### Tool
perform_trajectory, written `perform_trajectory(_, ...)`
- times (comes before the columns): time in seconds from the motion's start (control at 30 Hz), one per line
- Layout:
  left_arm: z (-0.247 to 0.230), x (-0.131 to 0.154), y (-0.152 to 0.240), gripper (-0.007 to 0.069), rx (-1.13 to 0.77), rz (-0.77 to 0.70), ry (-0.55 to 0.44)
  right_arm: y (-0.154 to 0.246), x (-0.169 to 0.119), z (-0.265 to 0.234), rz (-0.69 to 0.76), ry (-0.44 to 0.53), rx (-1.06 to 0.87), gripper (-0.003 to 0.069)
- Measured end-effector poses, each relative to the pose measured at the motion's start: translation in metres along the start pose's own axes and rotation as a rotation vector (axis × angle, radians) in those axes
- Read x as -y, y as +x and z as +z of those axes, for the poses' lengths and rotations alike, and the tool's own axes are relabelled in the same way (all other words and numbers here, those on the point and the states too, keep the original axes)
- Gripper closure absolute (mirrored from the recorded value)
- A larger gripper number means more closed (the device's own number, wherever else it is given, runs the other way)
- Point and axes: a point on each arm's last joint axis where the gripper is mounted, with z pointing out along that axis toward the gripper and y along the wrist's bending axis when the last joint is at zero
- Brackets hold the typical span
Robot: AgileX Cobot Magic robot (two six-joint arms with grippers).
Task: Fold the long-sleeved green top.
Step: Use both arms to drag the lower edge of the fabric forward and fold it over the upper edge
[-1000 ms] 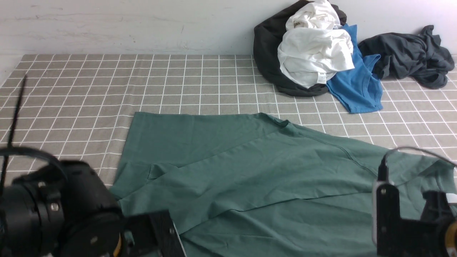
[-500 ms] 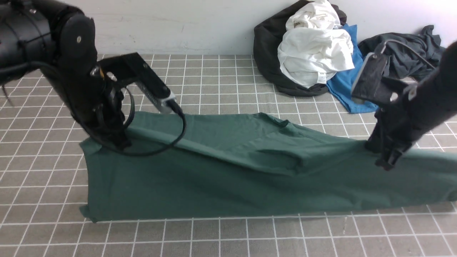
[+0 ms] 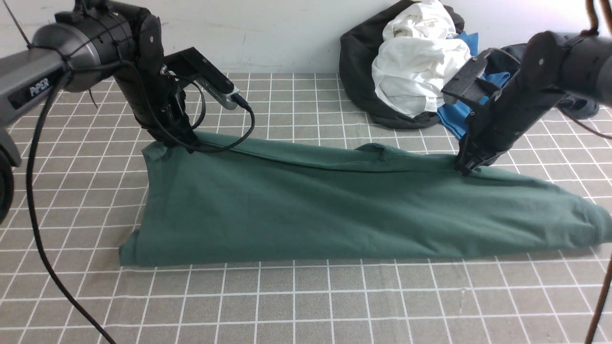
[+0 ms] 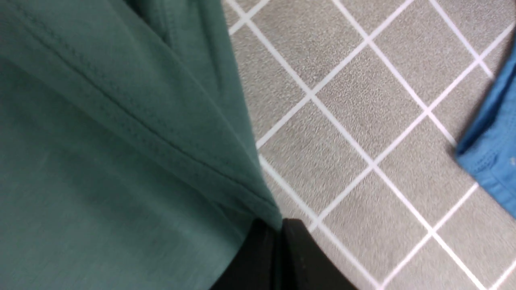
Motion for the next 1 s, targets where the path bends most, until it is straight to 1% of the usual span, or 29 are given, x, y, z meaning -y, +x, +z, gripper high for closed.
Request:
perform_trajectory(0.07,0.009,-0.001,0.0,0.0562,0.005,0.003,-0.007,0.0,0.002,0.007,0.017,0.009,0.005,0.064)
perform_trajectory(0.13,0.022,0.0,0.0,0.0501,0.002,0.013,-0.016,0.0,0.006,0.012,0.049,0.042,0.022,0.0593)
perform_trajectory(0.23,0.029,0.0,0.001,0.0391,0.001,0.006,-0.023,-0.001,0.011,0.011,0.098,0.08,0.052,0.0489)
perform_trajectory(0.3,0.029,-0.001,0.001,0.0312,0.002,-0.029,-0.028,-0.004,0.013,0.007,0.15,0.097,0.073,0.0397)
perform_trajectory(0.33,0.028,-0.002,0.001,0.0289,0.003,-0.055,-0.03,-0.005,0.013,0.004,0.17,0.101,0.081,0.0357)
perform_trajectory(0.37,0.027,-0.002,0.001,0.0267,0.005,-0.06,-0.033,-0.006,0.013,0.001,0.179,0.101,0.085,0.0357)
perform_trajectory(0.4,0.022,-0.003,0.0,0.0226,0.007,-0.109,-0.035,-0.009,0.011,-0.007,0.209,0.099,0.099,0.0309)
perform_trajectory(0.43,0.017,-0.003,0.0,0.0208,0.004,-0.14,-0.034,-0.012,0.008,-0.012,0.226,0.087,0.109,0.0284)
perform_trajectory(0.5,0.001,-0.002,-0.003,0.0187,-0.006,-0.231,-0.029,-0.025,-0.007,-0.027,0.244,0.029,0.136,0.0256)
perform_trajectory(0.53,-0.001,-0.002,-0.003,0.0187,-0.008,-0.238,-0.028,-0.027,-0.009,-0.028,0.244,0.021,0.136,0.0255)
perform_trajectory(0.6,-0.017,0.007,-0.005,0.0204,-0.048,-0.287,-0.01,-0.043,-0.038,-0.029,0.231,-0.078,0.139,0.0257)
perform_trajectory(0.63,-0.022,0.013,-0.005,0.0227,-0.073,-0.283,0.003,-0.05,-0.052,-0.023,0.203,-0.115,0.127,0.0265)
perform_trajectory(0.67,-0.026,0.02,-0.007,0.0253,-0.095,-0.27,0.016,-0.056,-0.066,-0.015,0.175,-0.143,0.114,0.0279)
perform_trajectory(0.7,-0.026,0.021,-0.007,0.0258,-0.101,-0.268,0.019,-0.057,-0.069,-0.013,0.171,-0.146,0.111,0.0284)
perform_trajectory(0.73,-0.027,0.029,-0.007,0.0313,-0.136,-0.246,0.038,-0.063,-0.083,0.0,0.138,-0.166,0.092,0.0303)
perform_trajectory(0.77,-0.027,0.03,-0.008,0.0313,-0.139,-0.245,0.041,-0.062,-0.084,0.002,0.138,-0.168,0.088,0.0303)
perform_trajectory(0.8,-0.027,0.038,-0.009,0.0387,-0.162,-0.223,0.061,-0.064,-0.094,0.02,0.11,-0.171,0.066,0.0328)
perform_trajectory(0.87,-0.028,0.043,-0.01,0.0477,-0.174,-0.204,0.075,-0.064,-0.101,0.038,0.095,-0.16,0.051,0.0358)
perform_trajectory(0.93,-0.028,0.046,-0.011,0.0557,-0.178,-0.195,0.087,-0.065,-0.1,0.049,0.122,-0.134,0.069,0.0385)
perform_trajectory(1.0,-0.028,0.047,-0.011,0.0605,-0.175,-0.186,0.1,-0.068,-0.094,0.054,0.165,-0.079,0.121,0.0404)
